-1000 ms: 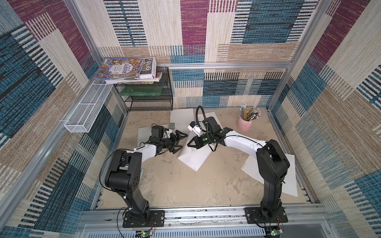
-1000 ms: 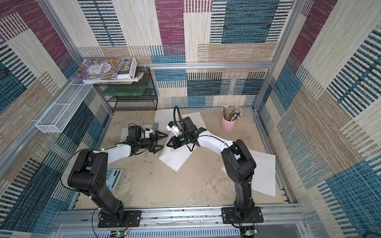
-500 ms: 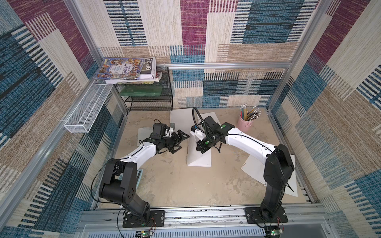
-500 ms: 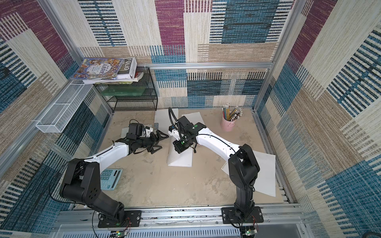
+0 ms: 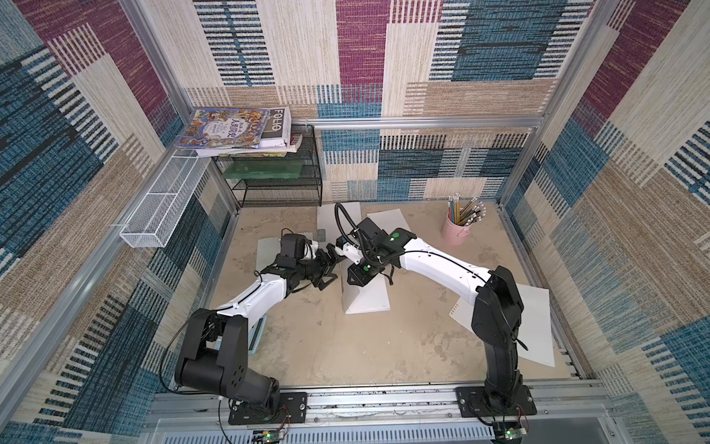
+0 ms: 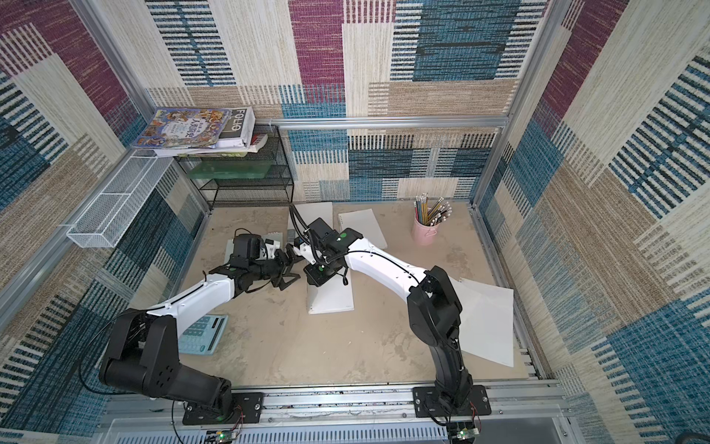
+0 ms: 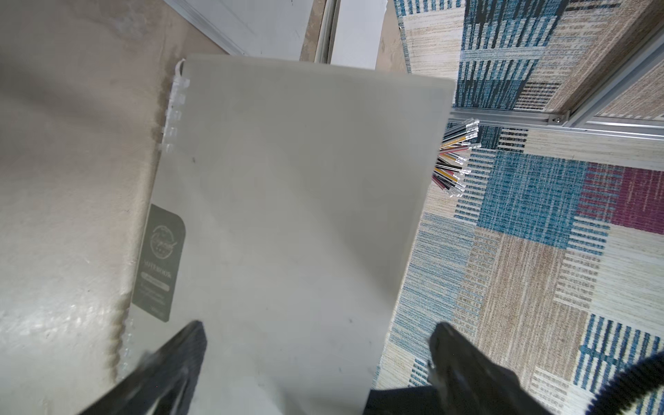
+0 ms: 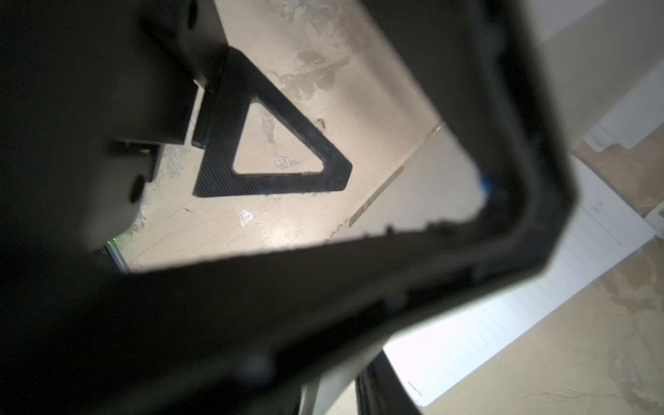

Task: Tear off pages from different notebooks
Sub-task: Open the notebook at the center of the board.

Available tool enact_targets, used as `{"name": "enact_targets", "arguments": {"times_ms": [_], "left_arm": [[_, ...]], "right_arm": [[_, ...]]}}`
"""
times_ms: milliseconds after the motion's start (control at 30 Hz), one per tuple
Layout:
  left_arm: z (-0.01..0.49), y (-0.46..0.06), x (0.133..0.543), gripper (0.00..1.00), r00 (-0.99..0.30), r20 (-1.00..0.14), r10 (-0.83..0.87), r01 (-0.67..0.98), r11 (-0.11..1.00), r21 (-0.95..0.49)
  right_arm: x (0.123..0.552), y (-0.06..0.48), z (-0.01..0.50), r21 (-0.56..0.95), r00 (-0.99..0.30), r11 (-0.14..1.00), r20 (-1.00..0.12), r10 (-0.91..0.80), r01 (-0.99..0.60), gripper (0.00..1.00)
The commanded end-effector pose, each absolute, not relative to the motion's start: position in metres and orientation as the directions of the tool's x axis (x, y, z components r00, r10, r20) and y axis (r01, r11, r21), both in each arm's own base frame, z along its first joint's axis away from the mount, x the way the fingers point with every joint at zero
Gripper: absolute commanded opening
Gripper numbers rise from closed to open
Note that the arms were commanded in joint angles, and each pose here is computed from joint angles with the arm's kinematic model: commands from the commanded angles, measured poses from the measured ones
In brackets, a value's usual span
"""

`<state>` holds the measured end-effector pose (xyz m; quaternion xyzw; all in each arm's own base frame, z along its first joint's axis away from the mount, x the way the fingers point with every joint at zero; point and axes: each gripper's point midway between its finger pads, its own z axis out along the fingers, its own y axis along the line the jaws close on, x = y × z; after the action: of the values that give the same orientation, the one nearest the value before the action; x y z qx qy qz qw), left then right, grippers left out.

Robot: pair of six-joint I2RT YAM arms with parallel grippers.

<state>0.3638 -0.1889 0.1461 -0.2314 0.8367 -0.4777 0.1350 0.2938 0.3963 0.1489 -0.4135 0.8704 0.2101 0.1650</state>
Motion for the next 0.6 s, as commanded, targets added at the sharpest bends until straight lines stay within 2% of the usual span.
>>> {"name": "enact_targets", "arguments": {"times_ms": [0, 67, 200, 300, 567], "left_arm": [[0.136, -0.186, 0.365, 0.94, -0.848, 0.031, -0.528, -0.289, 0.413, -0.864], [0.133, -0.180, 0.366, 0.92, -0.842, 0.044, -0.537, -0.300, 0.400, -0.866], [0.136, -0.155, 0.365, 0.91, -0.820, 0.027, -0.572, -0.309, 0.402, -0.862], [0.141, -0.140, 0.363, 0.94, -0.807, 0.013, -0.591, -0.313, 0.408, -0.858], [0.136, -0.139, 0.365, 0.98, -0.809, 0.025, -0.587, -0.297, 0.373, -0.879]], "right_arm": [[0.276, 0.423, 0.167, 0.328, -0.542, 0.433, -0.547, -0.638, -0.840, 0.41], [0.265, 0.435, 0.176, 0.386, -0.517, 0.345, -0.593, -0.617, -0.856, 0.49], [0.243, 0.455, 0.191, 0.486, -0.481, 0.152, -0.678, -0.557, -0.861, 0.56], [0.233, 0.466, 0.195, 0.527, -0.470, 0.053, -0.704, -0.533, -0.848, 0.59], [0.236, 0.473, 0.176, 0.550, -0.476, 0.014, -0.709, -0.520, -0.835, 0.61]]}}
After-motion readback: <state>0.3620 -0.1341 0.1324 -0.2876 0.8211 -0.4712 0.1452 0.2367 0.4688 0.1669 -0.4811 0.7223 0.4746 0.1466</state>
